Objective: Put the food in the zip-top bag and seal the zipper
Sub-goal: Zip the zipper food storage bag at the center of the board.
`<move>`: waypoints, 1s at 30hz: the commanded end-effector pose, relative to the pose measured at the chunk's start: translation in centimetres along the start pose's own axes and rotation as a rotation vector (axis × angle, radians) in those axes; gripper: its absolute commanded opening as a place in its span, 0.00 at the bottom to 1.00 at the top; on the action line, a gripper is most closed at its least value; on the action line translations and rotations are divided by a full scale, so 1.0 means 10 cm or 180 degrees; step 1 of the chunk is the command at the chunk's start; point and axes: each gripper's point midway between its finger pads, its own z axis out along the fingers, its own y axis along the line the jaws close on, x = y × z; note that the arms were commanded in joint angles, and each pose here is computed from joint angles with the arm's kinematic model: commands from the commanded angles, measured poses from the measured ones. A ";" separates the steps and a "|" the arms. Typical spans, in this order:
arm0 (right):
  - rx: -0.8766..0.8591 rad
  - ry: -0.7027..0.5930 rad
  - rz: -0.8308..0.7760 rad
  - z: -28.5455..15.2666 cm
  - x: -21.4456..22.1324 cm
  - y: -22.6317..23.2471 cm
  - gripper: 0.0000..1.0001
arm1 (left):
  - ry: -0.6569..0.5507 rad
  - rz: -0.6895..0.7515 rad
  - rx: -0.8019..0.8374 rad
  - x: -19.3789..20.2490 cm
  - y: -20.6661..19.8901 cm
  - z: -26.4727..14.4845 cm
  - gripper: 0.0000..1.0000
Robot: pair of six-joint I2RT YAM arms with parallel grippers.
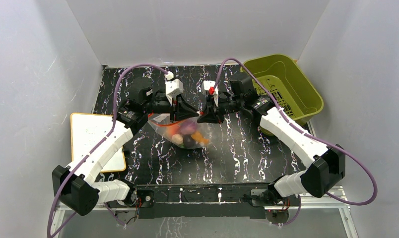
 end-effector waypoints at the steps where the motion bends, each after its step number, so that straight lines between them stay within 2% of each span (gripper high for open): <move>1: 0.0006 -0.0199 -0.0275 -0.06 -0.30 0.05 0.00 | -0.0167 0.0221 0.0199 -0.19 -0.12 0.00 0.10; 4: 0.0029 -0.0199 -0.0280 -0.07 -0.30 0.05 0.00 | -0.0169 0.0249 0.0179 -0.20 -0.12 -0.01 0.00; 9: 0.0020 -0.0178 -0.0192 -0.07 -0.29 0.07 0.00 | -0.0110 0.0261 0.0143 -0.14 -0.15 -0.05 0.00; 16: 0.0164 -0.0254 -0.0332 -0.16 -0.35 0.11 0.00 | 0.0037 0.0255 0.0037 -0.04 -0.17 -0.12 0.00; 26: 0.0146 -0.0256 -0.0313 -0.17 -0.32 0.16 0.00 | -0.0042 0.0183 0.0078 -0.09 -0.17 -0.09 0.00; 27: 0.0153 -0.0257 -0.0326 -0.18 -0.31 0.17 0.01 | -0.0052 0.0175 0.0089 -0.10 -0.18 -0.09 0.00; 29: 0.0179 -0.0251 -0.0332 -0.18 -0.31 0.17 0.15 | -0.0073 0.0168 0.0111 -0.12 -0.19 -0.08 0.00; 30: 0.0193 -0.0252 -0.0339 -0.19 -0.32 0.16 0.17 | -0.0083 0.0164 0.0116 -0.13 -0.19 -0.08 0.00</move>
